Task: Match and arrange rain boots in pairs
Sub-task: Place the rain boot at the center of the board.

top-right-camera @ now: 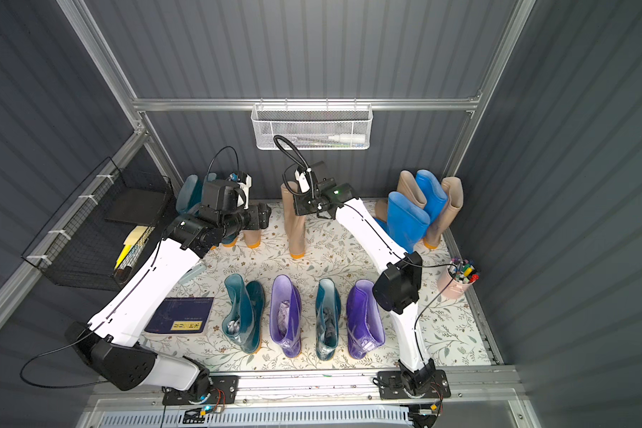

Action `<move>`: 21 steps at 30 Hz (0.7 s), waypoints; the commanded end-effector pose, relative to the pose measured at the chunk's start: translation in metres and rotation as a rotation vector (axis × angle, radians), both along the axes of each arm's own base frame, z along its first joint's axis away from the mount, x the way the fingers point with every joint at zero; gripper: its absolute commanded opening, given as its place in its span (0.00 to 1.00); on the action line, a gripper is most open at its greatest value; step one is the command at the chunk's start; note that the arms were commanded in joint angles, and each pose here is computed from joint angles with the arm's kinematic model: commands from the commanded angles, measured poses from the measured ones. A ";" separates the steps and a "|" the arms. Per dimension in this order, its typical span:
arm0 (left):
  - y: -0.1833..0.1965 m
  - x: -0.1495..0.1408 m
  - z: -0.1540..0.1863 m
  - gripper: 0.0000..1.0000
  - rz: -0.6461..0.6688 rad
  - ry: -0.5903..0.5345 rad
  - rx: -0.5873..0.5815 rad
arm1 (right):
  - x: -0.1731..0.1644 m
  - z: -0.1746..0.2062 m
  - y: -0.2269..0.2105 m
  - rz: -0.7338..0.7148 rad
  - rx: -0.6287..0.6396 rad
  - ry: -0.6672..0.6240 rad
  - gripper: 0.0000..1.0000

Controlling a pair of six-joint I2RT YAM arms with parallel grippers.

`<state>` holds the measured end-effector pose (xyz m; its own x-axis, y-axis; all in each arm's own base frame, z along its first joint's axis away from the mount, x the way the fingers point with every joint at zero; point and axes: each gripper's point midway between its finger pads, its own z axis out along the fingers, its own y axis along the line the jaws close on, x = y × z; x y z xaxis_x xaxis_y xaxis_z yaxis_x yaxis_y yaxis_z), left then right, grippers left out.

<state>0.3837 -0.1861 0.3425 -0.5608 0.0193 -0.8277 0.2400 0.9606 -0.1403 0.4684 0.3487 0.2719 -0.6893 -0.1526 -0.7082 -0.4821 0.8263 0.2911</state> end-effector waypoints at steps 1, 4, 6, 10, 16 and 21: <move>0.006 -0.006 -0.003 0.81 0.004 0.007 0.039 | 0.001 0.041 0.014 0.006 0.113 -0.083 0.00; 0.007 -0.005 -0.004 0.81 0.011 0.012 0.045 | -0.002 0.040 0.019 0.015 0.128 -0.078 0.07; 0.008 -0.004 -0.003 0.82 0.015 0.015 0.050 | -0.004 0.043 0.020 0.021 0.138 -0.078 0.13; 0.008 -0.003 -0.004 0.84 0.021 0.018 0.054 | -0.007 0.052 0.022 0.038 0.162 -0.087 0.25; 0.005 0.003 -0.005 0.88 0.027 0.022 0.055 | -0.013 0.068 0.021 0.051 0.185 -0.117 0.43; -0.001 0.012 -0.005 0.90 0.023 0.022 0.047 | -0.019 0.082 0.013 0.047 0.196 -0.153 0.51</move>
